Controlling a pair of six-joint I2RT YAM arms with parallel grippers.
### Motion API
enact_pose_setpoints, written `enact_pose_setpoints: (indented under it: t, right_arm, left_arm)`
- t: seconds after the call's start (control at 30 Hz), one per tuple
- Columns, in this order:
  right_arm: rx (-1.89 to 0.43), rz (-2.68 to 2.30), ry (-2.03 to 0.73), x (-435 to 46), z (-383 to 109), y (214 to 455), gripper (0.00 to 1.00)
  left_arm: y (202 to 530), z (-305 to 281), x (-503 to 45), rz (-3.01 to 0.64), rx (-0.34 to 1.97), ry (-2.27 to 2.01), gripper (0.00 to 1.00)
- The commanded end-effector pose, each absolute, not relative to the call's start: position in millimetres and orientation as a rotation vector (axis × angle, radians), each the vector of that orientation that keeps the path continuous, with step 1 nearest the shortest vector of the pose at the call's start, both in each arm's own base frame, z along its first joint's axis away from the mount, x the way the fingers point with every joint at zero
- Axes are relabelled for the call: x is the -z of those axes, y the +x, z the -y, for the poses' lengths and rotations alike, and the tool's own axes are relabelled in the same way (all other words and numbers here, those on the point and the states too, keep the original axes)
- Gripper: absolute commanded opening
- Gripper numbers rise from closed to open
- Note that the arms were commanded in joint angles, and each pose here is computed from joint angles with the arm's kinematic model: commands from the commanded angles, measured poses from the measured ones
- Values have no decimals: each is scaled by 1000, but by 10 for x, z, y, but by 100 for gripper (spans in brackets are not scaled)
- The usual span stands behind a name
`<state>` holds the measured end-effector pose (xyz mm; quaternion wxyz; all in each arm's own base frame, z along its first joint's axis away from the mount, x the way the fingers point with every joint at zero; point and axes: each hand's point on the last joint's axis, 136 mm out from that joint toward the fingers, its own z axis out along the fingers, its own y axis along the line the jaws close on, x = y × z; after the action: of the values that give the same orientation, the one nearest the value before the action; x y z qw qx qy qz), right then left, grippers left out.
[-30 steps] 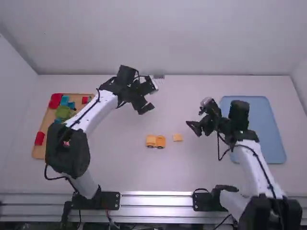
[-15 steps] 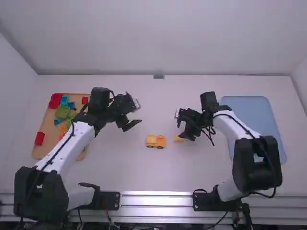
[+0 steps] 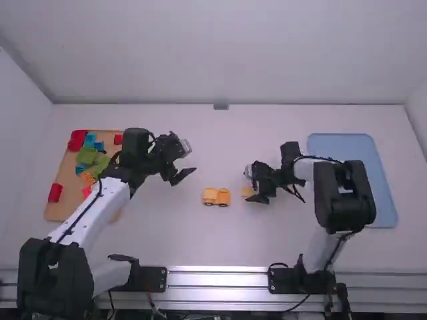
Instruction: Assemble lego blocks to make yellow taxi
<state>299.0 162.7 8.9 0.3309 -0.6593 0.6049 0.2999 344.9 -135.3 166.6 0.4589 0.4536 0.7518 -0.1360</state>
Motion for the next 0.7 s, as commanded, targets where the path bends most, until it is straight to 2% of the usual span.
enact_pose_setpoints:
  t: [0.0, 0.13, 0.17, 0.27, 0.37, 0.53, 0.57, 0.67]
  right_arm:
    - [-865, -1597, -1638, 7, -1640, 2938, 98]
    - [-870, -1634, -1602, 168, -1632, 2940, 92]
    - [-868, -1638, -1603, 203, -1629, 2928, 87]
    - [-861, -1638, -1598, 229, -1604, 2911, 80]
    - [-859, -1637, -1597, 251, -1564, 2880, 67]
    - [-856, -1660, -1573, 290, -1486, 2852, 59]
    - [-851, -1659, -1569, 300, -1465, 2844, 53]
    - [-849, -1643, -1558, 307, -1467, 2823, 54]
  left_arm:
    - [3401, 1398, -1719, -1835, 371, 1110, 99]
    - [3400, 1398, -1719, -1835, 372, 1110, 99]
    - [3402, 1395, -1719, -1836, 372, 1109, 99]
    - [3401, 1399, -1720, -1834, 372, 1110, 99]
    - [3404, 1399, -1723, -1841, 378, 1099, 99]
    - [3411, 1400, -1732, -1848, 388, 1080, 99]
    - [3407, 1406, -1735, -1846, 393, 1081, 99]
    - [3381, 1446, -1760, -1826, 423, 1092, 99]
